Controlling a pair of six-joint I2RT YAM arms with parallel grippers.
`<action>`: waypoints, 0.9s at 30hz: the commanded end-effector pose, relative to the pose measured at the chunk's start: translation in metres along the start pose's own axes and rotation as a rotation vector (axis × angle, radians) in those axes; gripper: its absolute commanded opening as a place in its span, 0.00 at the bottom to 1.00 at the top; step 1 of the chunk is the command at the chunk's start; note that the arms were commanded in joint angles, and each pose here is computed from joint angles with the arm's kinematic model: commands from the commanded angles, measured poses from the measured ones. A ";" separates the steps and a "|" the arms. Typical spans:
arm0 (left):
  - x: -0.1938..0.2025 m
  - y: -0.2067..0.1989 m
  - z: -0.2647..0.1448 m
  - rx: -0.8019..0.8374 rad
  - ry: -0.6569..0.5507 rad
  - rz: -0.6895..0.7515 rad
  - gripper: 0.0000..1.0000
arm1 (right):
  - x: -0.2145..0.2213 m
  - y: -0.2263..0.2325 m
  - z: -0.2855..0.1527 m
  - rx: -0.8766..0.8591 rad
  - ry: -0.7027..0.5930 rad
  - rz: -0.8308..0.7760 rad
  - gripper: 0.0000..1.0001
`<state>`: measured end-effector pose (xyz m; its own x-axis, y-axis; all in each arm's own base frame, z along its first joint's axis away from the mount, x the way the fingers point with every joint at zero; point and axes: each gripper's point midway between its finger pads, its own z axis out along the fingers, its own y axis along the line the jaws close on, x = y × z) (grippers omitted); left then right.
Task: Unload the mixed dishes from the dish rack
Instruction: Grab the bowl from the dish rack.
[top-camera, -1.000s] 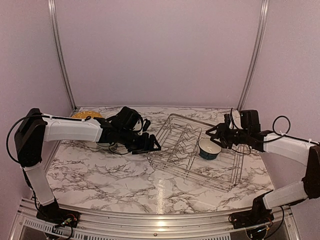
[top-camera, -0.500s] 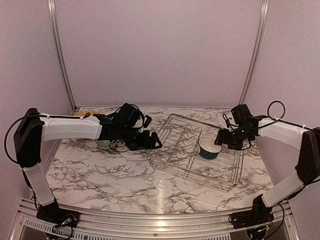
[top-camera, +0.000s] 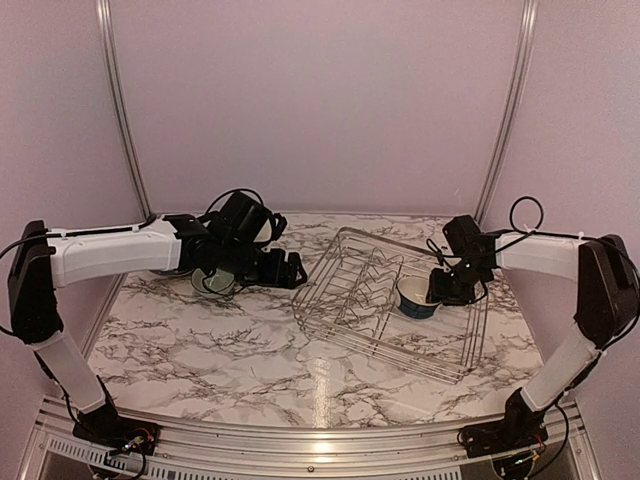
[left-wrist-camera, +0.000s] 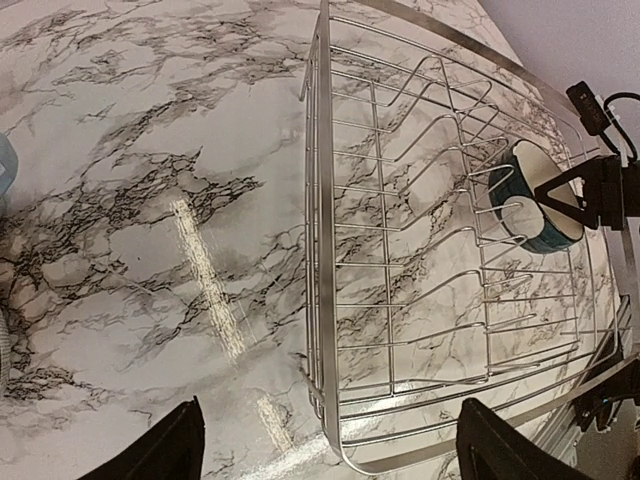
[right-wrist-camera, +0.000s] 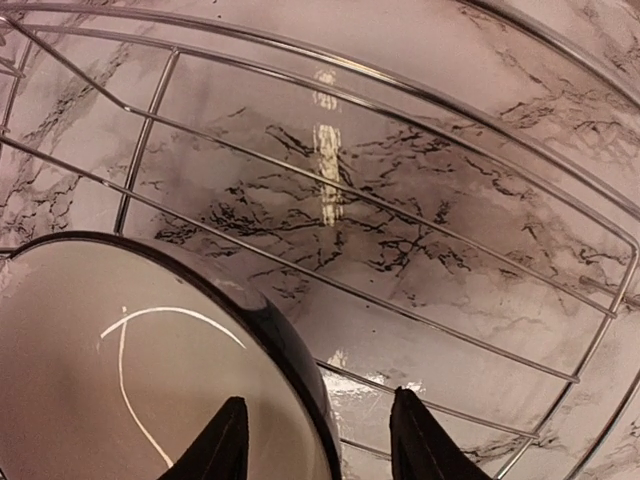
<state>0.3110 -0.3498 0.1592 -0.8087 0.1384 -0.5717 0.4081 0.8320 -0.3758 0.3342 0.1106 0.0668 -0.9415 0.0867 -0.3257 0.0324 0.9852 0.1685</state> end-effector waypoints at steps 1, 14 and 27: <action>-0.014 -0.002 -0.024 -0.028 -0.045 0.035 0.90 | -0.015 0.008 -0.002 -0.010 -0.038 -0.009 0.41; -0.026 -0.006 -0.032 -0.033 -0.074 0.041 0.90 | -0.021 0.012 -0.017 -0.031 -0.094 0.018 0.12; -0.034 -0.026 -0.036 0.035 -0.086 0.021 0.89 | -0.037 0.008 -0.063 -0.012 -0.228 0.029 0.00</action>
<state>0.3177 -0.3491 0.1926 -0.7683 0.1198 -0.6287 0.4204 0.8352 -0.3546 0.3410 0.1068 0.1016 -0.8947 0.1233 -0.4294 0.0504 0.9829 0.1771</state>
